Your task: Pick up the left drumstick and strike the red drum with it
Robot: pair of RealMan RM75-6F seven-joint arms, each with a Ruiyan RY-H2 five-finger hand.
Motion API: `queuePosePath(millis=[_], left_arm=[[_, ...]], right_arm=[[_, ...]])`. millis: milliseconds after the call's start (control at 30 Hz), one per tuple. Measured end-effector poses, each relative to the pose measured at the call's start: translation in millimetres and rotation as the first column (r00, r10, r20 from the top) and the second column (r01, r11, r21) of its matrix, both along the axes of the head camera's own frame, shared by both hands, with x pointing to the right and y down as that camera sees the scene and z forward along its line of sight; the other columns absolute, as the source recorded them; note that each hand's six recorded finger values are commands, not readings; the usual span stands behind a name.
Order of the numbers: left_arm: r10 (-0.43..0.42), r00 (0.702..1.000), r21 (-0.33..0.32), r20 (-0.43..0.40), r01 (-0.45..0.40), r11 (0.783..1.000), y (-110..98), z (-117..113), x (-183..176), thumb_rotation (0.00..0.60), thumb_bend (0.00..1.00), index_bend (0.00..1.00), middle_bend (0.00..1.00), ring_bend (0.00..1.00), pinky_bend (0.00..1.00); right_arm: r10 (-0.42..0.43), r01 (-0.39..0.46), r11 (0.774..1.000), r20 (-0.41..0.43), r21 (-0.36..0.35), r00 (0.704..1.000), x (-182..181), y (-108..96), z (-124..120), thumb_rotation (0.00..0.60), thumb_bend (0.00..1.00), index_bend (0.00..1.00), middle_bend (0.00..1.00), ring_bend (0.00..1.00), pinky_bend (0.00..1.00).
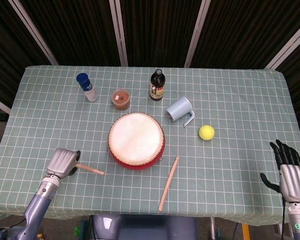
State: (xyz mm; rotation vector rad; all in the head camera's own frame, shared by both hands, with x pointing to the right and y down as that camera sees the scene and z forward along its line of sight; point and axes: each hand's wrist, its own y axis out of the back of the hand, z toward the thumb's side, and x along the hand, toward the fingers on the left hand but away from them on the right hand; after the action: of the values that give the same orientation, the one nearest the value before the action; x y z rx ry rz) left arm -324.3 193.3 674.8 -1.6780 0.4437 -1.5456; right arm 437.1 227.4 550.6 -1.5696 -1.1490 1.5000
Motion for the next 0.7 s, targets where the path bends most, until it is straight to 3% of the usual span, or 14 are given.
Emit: queuePosePath(millis=[133, 333, 433, 700], left_arm=[[-0.002, 1.0, -0.011, 0.01, 0.002, 1.0, 2, 0, 0, 0.6, 0.03, 0.27, 0.29, 0.24, 0.39], [-0.034, 0.999, 0.011, -0.009, 0.034, 0.999, -3, -14, -6, 0.6, 0.02, 0.12, 0.12, 0.09, 0.27], [-0.062, 0.997, 0.046, -0.047, 0.064, 0.997, -6, -28, -11, 0.6, 0.01, 0.01, 0.01, 0.0, 0.12], [-0.099, 0.984, 0.195, -0.147, 0.127, 0.973, -2, -77, -47, 0.6, 0.01, 0.0, 0.0, 0.0, 0.04]], right_arm=[[-0.003, 0.003, 1.0, -0.003, -0.003, 1.0, 0, 1, 0, 0.6, 0.31, 0.0, 0.0, 0.0, 0.07], [-0.008, 0.008, 1.0, -0.01, -0.011, 1.0, 1, 1, 1, 0.6, 0.31, 0.0, 0.0, 0.0, 0.07], [-0.009, 0.009, 1.0, -0.013, -0.012, 1.0, 1, 1, 1, 0.6, 0.31, 0.0, 0.0, 0.0, 0.07], [-0.014, 0.014, 1.0, -0.028, -0.014, 1.0, 1, 2, 1, 0.6, 0.3, 0.0, 0.0, 0.0, 0.07]])
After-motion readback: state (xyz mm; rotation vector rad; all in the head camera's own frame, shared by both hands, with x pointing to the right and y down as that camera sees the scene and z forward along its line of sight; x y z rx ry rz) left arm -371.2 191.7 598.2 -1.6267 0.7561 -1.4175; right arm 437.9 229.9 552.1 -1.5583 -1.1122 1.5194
